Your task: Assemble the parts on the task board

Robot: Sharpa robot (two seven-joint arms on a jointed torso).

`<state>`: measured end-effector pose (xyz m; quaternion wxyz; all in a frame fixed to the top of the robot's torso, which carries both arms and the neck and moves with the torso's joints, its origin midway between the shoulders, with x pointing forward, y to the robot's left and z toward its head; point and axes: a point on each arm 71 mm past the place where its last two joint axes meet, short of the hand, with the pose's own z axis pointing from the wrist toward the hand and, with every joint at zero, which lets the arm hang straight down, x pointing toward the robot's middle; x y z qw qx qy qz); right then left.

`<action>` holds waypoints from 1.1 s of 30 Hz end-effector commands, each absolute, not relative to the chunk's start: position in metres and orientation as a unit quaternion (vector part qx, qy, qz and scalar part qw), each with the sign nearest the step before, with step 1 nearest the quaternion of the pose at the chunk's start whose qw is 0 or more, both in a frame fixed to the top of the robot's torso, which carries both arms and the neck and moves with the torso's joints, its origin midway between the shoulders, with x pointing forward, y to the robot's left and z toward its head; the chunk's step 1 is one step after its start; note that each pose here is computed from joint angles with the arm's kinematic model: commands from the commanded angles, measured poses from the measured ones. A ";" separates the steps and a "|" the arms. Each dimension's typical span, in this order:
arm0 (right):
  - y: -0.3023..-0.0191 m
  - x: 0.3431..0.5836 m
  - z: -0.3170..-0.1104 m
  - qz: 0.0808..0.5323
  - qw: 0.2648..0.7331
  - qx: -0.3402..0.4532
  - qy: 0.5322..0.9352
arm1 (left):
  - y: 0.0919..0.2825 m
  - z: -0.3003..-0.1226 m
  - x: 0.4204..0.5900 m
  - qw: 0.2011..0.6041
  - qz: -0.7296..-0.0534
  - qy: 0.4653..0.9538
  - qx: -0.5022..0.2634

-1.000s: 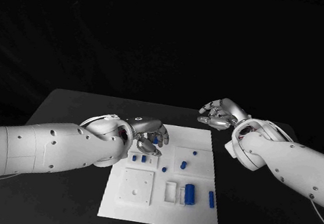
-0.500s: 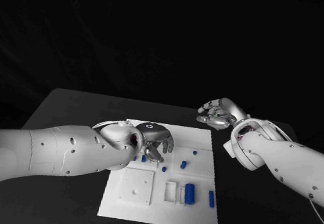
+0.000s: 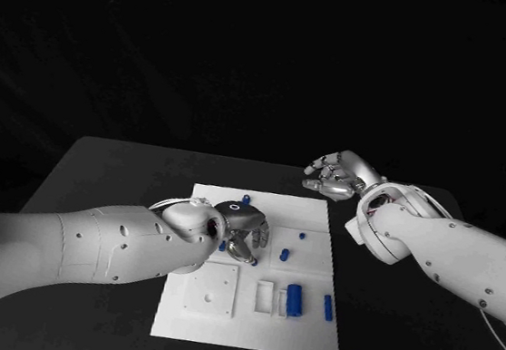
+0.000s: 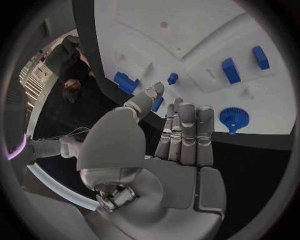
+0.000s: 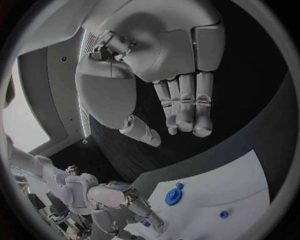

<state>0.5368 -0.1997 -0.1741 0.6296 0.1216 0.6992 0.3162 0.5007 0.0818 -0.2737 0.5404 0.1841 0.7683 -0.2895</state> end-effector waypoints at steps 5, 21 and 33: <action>-0.198 0.536 -0.173 0.322 0.628 0.117 0.699 | 0.077 -0.280 0.499 0.532 -0.288 0.773 0.189; -0.195 0.535 -0.172 0.325 0.626 0.115 0.700 | 0.080 -0.293 0.501 0.521 -0.267 0.788 0.188; -0.195 0.535 -0.172 0.324 0.626 0.115 0.700 | 0.085 -0.303 0.501 0.519 -0.262 0.793 0.182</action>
